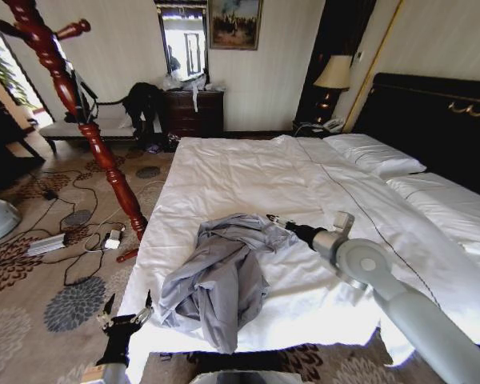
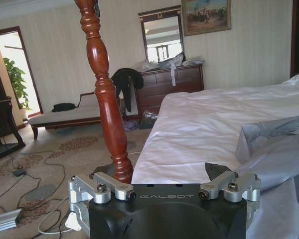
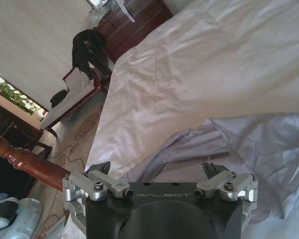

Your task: Pick up the clothes from the bed and hang them on the clothes hanger.

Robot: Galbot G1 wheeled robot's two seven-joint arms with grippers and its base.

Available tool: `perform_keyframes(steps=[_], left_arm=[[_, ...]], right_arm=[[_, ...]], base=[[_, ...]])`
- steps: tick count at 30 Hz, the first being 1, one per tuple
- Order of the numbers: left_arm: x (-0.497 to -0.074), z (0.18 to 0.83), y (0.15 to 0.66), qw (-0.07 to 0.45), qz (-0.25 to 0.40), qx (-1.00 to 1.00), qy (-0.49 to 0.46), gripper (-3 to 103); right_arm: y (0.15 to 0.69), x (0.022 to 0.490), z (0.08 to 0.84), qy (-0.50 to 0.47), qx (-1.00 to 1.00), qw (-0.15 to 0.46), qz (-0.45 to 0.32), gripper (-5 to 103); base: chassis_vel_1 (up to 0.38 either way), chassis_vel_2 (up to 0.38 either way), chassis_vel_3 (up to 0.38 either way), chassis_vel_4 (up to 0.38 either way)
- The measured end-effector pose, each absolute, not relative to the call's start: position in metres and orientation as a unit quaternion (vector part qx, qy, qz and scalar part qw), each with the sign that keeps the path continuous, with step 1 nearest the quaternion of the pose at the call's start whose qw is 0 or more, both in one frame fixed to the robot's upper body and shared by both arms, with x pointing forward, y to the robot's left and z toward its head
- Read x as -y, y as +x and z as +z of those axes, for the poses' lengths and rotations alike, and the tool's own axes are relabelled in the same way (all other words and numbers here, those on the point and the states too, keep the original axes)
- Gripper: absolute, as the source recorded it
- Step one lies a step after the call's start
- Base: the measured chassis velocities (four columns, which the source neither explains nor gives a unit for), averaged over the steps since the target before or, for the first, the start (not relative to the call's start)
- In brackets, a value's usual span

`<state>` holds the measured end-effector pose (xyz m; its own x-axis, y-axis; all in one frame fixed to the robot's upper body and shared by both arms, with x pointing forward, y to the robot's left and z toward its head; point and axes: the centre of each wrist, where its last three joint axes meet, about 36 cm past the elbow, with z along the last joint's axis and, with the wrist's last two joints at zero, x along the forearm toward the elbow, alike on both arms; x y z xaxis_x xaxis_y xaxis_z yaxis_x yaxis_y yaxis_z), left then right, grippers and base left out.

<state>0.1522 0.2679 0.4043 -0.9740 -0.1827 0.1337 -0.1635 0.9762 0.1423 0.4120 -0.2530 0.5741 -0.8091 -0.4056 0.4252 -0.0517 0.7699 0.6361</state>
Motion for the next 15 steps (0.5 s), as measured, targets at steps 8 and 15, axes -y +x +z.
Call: perform_keyframes(steps=[8,15], left_arm=[[-0.272,0.403,0.15,0.078,-0.077,0.99,0.093,100],[-0.269,0.402,0.147,0.083,-0.079,0.989,0.097,100]], right_arm=[[0.437,0.216,0.519,0.115,0.857,0.334,-0.375,100],[0.474,0.17,0.492,0.126,0.829,0.349,-0.418,100]], base=[[0.0,0.0,0.0,0.0],[0.0,0.0,0.0,0.0]])
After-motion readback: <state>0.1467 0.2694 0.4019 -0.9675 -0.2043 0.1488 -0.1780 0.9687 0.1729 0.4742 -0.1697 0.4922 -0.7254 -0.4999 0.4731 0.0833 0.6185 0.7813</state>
